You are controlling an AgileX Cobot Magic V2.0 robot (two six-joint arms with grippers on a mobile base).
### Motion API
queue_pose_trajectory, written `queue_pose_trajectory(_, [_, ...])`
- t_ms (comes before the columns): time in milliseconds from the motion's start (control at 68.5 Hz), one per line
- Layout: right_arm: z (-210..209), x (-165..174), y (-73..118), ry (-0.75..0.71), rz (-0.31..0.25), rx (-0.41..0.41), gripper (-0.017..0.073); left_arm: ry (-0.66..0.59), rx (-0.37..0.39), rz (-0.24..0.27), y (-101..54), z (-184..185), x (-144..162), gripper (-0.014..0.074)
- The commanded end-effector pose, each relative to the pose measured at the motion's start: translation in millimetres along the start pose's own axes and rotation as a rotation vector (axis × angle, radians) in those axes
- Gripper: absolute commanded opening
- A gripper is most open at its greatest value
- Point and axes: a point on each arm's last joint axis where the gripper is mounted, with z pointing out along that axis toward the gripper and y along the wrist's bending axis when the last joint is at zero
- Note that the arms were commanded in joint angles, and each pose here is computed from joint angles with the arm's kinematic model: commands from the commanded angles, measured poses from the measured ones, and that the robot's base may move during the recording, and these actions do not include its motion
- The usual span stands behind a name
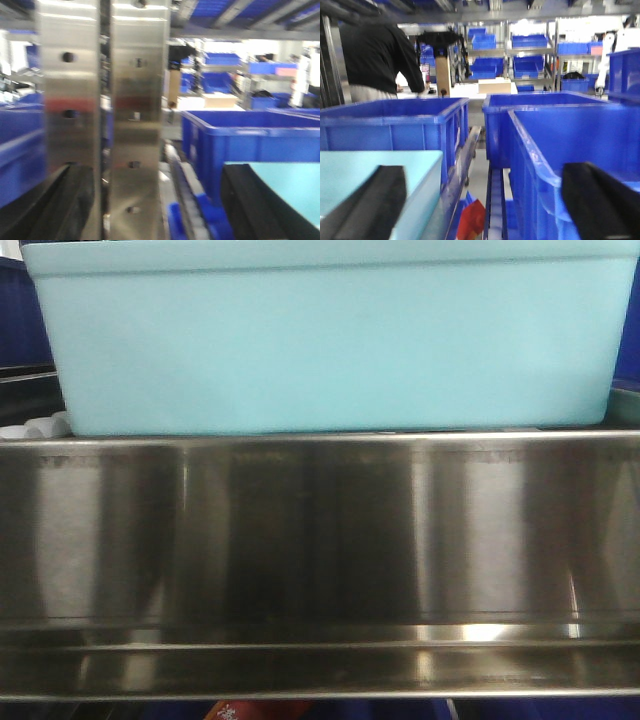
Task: Fetch blue bin and place on conveyor start
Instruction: 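Position both grippers on opposite sides of the light-blue bin on the shelf, then grip the bin walls with both grippers and pull it off the shelf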
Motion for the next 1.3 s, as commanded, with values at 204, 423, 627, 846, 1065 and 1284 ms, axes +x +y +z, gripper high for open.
queue_pose_trajectory(204, [27,-22,8.9,0.141,-0.076,-0.103,0.0568,0.215,0.253,0.020,-18.0,35,-19,0.0443])
queue_pose_trajectory(423, [64,-31,22.3,0.303,-0.068,-0.221,0.0568,0.385,0.449,-0.007,-54.8,89,-26,0.0443])
queue_pose_trajectory(627, [111,-50,33.1,0.491,-0.076,-0.261,0.0568,0.558,0.521,-0.020,-97.2,151,-40,0.0443])
queue_pose_trajectory(846, [168,-82,42.8,0.686,-0.016,-0.245,0.0568,0.800,0.378,-0.001,-120.2,219,-54,0.0443])
queue_pose_trajectory(1065, [230,-71,45.1,0.849,0.022,-0.166,0.0568,1.046,0.162,0.100,-130.3,274,-30,0.0443])
queue_pose_trajectory(1284, [279,-15,54.2,1.021,0.022,-0.169,0.0568,1.154,0.125,0.079,-132.0,305,9,0.0443])
